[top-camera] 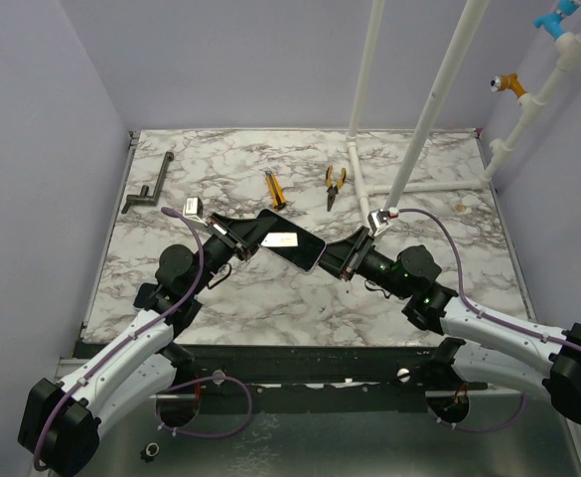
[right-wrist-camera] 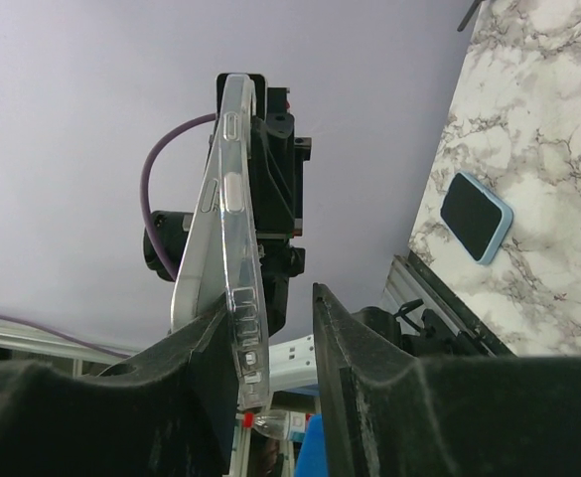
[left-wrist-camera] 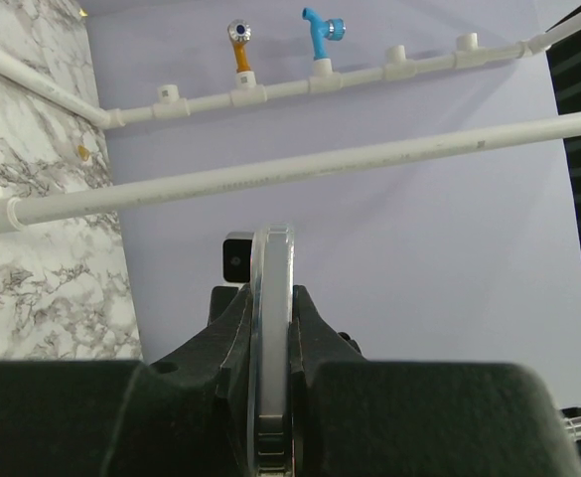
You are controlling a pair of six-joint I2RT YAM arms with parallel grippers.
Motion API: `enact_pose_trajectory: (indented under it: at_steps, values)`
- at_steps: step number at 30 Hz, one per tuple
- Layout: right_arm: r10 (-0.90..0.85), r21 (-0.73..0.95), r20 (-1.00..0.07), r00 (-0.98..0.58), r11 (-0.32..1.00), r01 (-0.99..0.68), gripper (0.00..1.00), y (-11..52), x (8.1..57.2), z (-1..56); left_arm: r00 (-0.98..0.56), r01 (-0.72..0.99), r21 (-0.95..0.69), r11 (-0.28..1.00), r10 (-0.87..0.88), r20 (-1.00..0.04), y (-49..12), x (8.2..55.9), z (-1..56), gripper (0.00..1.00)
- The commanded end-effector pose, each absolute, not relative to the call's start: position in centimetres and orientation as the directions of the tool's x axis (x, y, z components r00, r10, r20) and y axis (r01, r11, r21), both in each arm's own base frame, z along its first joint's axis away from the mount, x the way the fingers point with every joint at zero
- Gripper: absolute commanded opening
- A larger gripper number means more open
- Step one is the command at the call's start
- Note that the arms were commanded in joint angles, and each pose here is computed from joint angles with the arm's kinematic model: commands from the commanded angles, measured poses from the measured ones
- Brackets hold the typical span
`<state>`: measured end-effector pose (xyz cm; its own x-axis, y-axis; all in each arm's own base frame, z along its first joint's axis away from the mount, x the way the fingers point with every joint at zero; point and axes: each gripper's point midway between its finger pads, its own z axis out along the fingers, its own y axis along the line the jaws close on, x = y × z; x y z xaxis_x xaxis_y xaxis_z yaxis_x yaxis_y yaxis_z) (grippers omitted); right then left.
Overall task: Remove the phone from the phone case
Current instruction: Remove the phone case from the phone.
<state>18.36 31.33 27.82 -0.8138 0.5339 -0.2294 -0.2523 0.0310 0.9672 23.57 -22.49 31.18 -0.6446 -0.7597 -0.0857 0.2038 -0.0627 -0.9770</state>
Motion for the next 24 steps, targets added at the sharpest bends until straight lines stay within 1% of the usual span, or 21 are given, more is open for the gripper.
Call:
enact_pose_trajectory:
  at_steps: [1, 6, 11, 14, 16, 17, 18, 24]
  values:
    - [0.531, 0.954, -0.244, -0.812, -0.020, -0.300, 0.39, 31.1, 17.7, 29.4, -0.659, 0.239, -0.967, -0.091, -0.747, -0.092, -22.6, 22.9, 32.0, 0.00]
    - [0.521, 0.946, -0.265, -0.812, -0.022, -0.323, 0.39, 31.8, 18.0, 30.0, -0.676, 0.231, -0.969, -0.087, -0.731, -0.095, -23.0, 22.9, 31.8, 0.00]
    - [0.500, 0.943, -0.268, -0.823, -0.040, -0.331, 0.30, 32.4, 17.9, 30.2, -0.674, 0.233, -0.969, -0.083, -0.732, -0.099, -23.0, 22.8, 31.6, 0.00]
    - [0.504, 0.942, -0.268, -0.821, -0.040, -0.333, 0.20, 32.2, 17.9, 30.1, -0.669, 0.239, -0.968, -0.079, -0.736, -0.106, -22.8, 22.8, 31.5, 0.01]
    - [0.508, 0.943, -0.267, -0.819, -0.037, -0.330, 0.09, 32.0, 17.8, 30.0, -0.664, 0.241, -0.968, -0.075, -0.739, -0.108, -22.7, 22.7, 31.3, 0.09]
    - [0.511, 0.943, -0.266, -0.817, -0.036, -0.330, 0.02, 31.9, 17.8, 30.1, -0.662, 0.242, -0.967, -0.075, -0.742, -0.108, -22.7, 22.7, 31.3, 0.13]
    - [0.512, 0.944, -0.267, -0.816, -0.033, -0.329, 0.00, 31.8, 17.7, 30.0, -0.661, 0.242, -0.968, -0.073, -0.743, -0.109, -22.6, 22.7, 31.2, 0.17]
    - [0.521, 0.945, -0.264, -0.811, -0.029, -0.327, 0.00, 31.3, 17.5, 29.8, -0.655, 0.251, -0.966, -0.062, -0.746, -0.122, -22.5, 22.7, 31.3, 0.42]
